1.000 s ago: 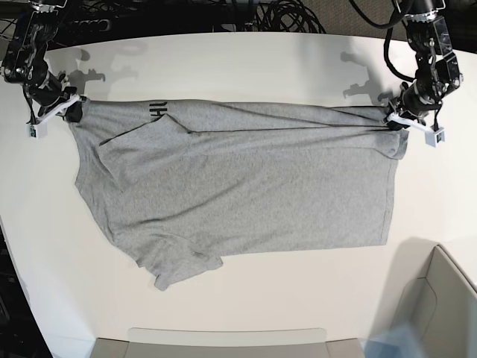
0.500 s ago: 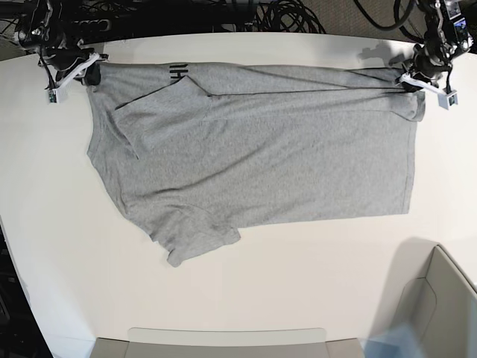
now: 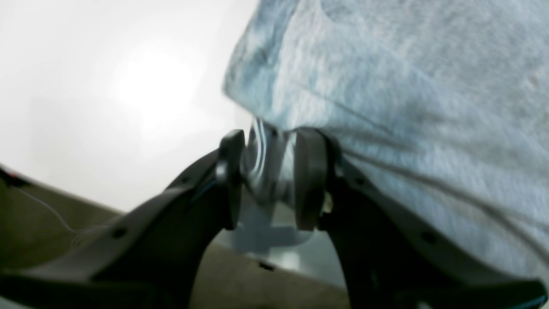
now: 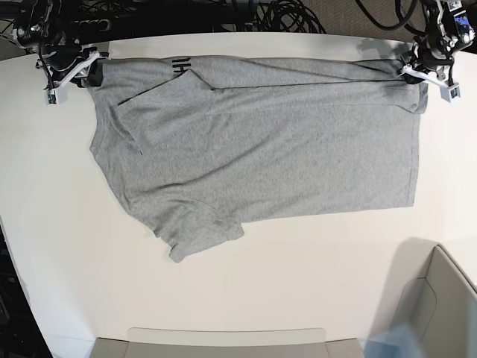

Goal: Fold the T-shirt properly
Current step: 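Drag the folded edge with both grippers, then release, then move both grippers to the shirt's opposite edge and grasp it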

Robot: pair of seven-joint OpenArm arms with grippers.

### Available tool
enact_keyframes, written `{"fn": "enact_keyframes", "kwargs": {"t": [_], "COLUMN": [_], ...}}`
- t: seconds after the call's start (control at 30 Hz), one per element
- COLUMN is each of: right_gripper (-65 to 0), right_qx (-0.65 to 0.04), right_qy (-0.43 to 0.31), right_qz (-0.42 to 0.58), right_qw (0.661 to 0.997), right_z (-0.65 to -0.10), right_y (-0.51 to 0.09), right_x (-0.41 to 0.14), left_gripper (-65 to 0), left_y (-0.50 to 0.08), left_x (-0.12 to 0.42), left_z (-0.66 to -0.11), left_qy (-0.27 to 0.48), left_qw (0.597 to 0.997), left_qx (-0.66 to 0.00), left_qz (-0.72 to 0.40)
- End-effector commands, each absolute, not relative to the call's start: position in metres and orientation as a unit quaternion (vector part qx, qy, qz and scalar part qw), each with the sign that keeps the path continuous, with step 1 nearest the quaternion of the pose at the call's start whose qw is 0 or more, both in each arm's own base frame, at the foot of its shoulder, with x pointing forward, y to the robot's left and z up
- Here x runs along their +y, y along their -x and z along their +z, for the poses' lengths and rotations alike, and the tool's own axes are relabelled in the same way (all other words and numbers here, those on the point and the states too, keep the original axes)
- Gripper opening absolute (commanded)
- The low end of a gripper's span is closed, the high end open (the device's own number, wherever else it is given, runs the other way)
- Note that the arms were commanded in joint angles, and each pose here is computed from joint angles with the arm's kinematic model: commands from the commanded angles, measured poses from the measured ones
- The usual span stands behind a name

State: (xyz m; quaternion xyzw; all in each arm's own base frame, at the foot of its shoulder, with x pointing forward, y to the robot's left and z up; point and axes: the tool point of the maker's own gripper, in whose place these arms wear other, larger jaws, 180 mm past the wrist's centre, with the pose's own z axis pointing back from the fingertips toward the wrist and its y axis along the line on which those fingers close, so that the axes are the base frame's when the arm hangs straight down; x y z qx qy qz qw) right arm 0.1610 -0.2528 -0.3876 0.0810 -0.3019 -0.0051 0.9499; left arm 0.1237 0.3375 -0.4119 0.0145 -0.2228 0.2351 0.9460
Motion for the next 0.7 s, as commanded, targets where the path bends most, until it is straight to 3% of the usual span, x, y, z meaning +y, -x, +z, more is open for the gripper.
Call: {"fn": "enact_keyframes", "kwargs": {"t": [0.0,0.23,0.43,0.53,0.67], "right_gripper": [-41.4,-40.3,-40.3,-40.3,-40.3], "right_qx": [-0.327,-0.384,-0.475,-0.468,-0.443], "right_qy": [-0.077,-0.048,-0.026,-0.031,-0.013], "right_qz": [0.008,0.011,0.021,0.054,0.071], "right_qw": [0.942,0.922,0.880,0.882,0.894], "right_z": [-0.372,-0.332,-0.282,-0.280,-0.296], "right_y": [-0.170,-0.187,-0.256,-0.305,-0.365], "right_x": [-0.253,-0.261,-0.276,-0.265,-0.257], "left_gripper": [-45.9,-47.0,-47.0,-47.0,-47.0], "left_y": [-0.133,-0.140,-0.164,-0.189,-0.210], "left_x": [0.341,0.343,0.368,0.366,0.356], "left_z": [-0.399,-0.383,-0.343,-0.331,-0.325], "left_qy": [-0.021,-0.026,-0.049,-0.035,-0.005], "left_qw": [0.944,0.941,0.911,0.900,0.904], "left_qx": [-0.243,-0.260,-0.330,-0.358,-0.348], "left_qz": [0.223,0.217,0.243,0.245,0.248]}}
